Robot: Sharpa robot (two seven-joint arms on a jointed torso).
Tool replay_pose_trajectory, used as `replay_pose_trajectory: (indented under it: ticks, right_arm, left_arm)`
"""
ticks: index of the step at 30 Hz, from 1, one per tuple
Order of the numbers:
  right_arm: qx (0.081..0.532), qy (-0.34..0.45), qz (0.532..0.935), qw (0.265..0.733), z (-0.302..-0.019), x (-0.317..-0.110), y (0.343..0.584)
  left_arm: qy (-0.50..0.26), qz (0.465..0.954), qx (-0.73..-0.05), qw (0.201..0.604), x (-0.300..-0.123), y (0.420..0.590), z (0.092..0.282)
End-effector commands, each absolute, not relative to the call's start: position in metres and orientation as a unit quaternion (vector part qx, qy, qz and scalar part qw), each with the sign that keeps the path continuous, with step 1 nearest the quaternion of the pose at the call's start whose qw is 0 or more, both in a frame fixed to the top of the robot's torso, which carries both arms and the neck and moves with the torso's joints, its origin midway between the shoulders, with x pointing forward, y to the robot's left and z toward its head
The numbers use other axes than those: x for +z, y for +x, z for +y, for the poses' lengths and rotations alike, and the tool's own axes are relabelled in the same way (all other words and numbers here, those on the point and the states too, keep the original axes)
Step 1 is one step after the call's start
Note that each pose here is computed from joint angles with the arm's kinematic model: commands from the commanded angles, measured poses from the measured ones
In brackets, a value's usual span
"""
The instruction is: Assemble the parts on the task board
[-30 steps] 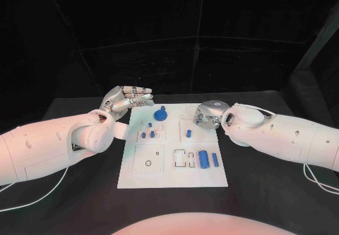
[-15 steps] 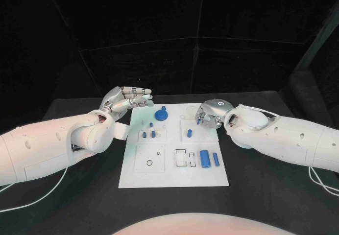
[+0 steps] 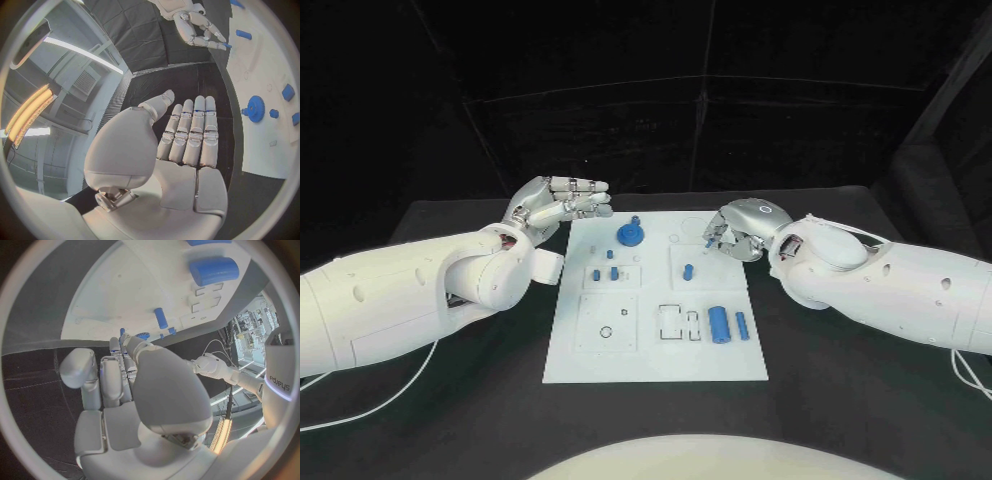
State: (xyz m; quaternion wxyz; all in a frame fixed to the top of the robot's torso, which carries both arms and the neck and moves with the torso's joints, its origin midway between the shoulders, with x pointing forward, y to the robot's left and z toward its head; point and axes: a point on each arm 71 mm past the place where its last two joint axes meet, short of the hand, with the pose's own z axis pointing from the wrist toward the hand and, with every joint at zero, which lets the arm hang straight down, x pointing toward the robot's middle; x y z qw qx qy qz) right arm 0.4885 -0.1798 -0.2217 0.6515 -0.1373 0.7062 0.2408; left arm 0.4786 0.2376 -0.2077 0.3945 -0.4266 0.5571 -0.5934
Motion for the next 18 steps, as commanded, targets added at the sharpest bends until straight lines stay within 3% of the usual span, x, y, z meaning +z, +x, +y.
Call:
replay_pose_trajectory:
  ticks: [1, 7, 18]
  right_arm:
    - [0.267, -0.119, 0.686, 0.666, -0.172, -0.206, 0.484]
    - [0.306, -0.127, 0.677, 0.657, -0.147, -0.189, 0.469]
    - [0.351, -0.169, 0.684, 0.617, -0.095, -0.185, 0.448]
  left_arm:
    - [-0.425, 0.557, -0.598, 0.388, -0.207, 0.479, 0.237]
    - [-0.425, 0.558, -0.600, 0.386, -0.207, 0.480, 0.235]
    - [-0.423, 0.559, -0.602, 0.383, -0.208, 0.481, 0.232]
